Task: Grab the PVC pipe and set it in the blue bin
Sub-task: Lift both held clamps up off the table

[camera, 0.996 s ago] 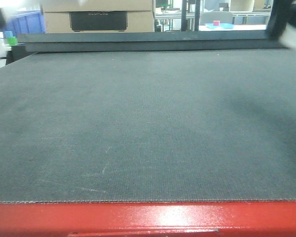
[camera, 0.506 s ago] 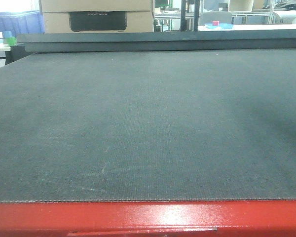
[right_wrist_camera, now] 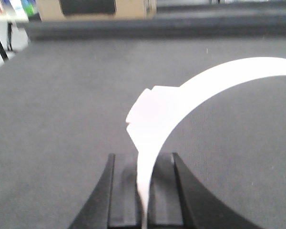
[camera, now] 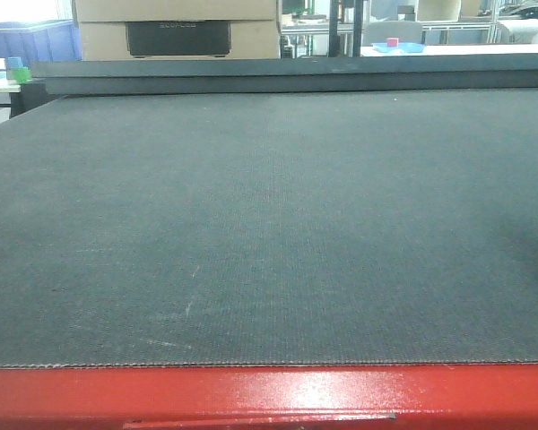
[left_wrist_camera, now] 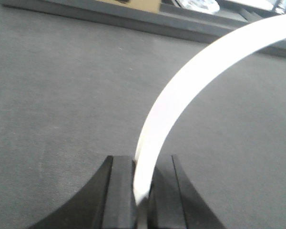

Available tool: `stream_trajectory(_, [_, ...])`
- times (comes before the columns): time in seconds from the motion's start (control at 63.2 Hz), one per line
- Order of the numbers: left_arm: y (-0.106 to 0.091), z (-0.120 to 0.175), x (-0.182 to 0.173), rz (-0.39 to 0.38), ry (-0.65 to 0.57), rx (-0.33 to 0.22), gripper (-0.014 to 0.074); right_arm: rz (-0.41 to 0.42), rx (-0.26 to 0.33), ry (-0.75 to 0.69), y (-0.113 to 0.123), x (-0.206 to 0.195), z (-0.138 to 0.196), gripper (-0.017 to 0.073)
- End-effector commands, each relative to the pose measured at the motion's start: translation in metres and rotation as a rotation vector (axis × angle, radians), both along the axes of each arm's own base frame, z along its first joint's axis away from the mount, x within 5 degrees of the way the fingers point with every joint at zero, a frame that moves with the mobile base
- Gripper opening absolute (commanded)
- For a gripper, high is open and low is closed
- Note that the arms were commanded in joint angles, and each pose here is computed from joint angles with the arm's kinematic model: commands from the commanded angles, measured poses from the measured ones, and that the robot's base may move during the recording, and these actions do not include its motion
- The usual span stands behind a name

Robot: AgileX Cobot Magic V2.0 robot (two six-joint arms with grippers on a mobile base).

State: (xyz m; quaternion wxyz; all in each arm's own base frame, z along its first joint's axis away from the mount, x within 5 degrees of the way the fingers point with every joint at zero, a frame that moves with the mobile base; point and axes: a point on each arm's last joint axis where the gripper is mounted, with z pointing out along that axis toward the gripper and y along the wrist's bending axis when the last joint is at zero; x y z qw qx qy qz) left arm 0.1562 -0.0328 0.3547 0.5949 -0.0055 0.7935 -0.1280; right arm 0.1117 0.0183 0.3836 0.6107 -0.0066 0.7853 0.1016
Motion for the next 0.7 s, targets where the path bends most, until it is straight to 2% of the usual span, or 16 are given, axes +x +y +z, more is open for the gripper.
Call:
stream_trajectory(0.0, [0.003, 0.010, -0.006, 0.013, -0.078, -0.030, -0.0110, -0.004, -0.001, -0.095, -0.002, -0.009, 0.008, -0.0167])
stream_trajectory(0.237, [0.006, 0.029, -0.020, 0.011, -0.248, -0.065, -0.0110, -0.014, 0.022, -0.252, -0.004, -0.022, 0.023, -0.0167])
stream_trajectory(0.68, [0.006, 0.031, -0.023, 0.011, -0.263, -0.068, -0.0110, -0.015, 0.024, -0.266, -0.004, -0.023, 0.024, -0.0167])
